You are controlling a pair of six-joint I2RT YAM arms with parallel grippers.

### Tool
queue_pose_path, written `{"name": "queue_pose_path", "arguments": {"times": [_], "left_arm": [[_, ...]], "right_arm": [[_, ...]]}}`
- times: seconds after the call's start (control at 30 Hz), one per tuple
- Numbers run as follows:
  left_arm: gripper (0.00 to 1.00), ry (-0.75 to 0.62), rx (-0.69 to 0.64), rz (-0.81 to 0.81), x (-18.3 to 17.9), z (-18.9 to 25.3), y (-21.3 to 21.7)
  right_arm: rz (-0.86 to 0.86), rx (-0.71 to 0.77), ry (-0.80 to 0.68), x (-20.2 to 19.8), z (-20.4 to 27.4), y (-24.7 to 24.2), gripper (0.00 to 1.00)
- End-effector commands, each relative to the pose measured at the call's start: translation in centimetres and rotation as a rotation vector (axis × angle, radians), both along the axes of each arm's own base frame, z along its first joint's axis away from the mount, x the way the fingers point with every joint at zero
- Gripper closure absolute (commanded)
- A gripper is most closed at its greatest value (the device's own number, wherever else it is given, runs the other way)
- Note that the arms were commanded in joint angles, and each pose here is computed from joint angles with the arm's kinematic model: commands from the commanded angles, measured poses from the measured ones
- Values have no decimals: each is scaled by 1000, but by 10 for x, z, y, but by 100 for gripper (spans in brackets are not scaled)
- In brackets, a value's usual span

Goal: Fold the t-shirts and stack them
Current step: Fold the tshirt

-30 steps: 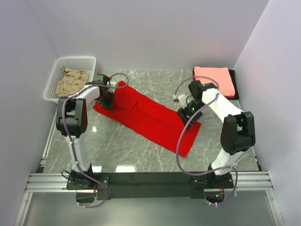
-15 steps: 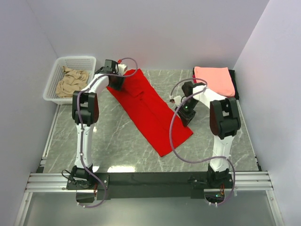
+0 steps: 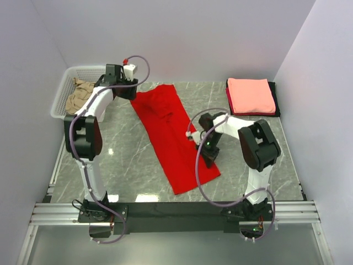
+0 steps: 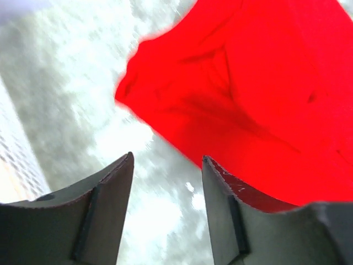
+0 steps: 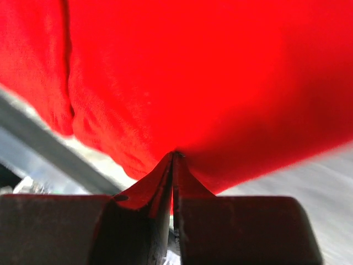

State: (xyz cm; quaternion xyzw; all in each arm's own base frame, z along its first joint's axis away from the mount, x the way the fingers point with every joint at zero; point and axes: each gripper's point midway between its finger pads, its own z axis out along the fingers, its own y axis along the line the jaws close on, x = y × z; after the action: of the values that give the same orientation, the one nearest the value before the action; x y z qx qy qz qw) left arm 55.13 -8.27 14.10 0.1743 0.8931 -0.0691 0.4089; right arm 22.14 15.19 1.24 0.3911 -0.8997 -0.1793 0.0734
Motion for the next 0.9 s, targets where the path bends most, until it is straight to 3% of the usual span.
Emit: {"name": "queue_pose_path", "arguments": {"times": [0.0, 0.13, 0.37, 0.63, 0.77, 0.87], "left_arm": [[43, 84, -97, -21, -39, -7, -19], [46, 192, -105, -57, -68, -36, -41], [49, 295, -88, -85, -85, -73, -75], [53, 367, -10, -45, -57, -116, -76], [49, 353, 35, -73, -31, -136, -78], [44, 257, 69, -111, 9, -117, -83]], "right_arm": [[57, 87, 76, -40, 2, 29, 91], [133, 194, 115, -66, 20, 56, 86], [98, 284, -9, -36, 56, 49, 66], [-31, 259, -69, 19, 57, 16, 64], [-34, 245, -77, 30, 55, 12, 64], [-33, 248, -74, 34, 55, 13, 64]]}}
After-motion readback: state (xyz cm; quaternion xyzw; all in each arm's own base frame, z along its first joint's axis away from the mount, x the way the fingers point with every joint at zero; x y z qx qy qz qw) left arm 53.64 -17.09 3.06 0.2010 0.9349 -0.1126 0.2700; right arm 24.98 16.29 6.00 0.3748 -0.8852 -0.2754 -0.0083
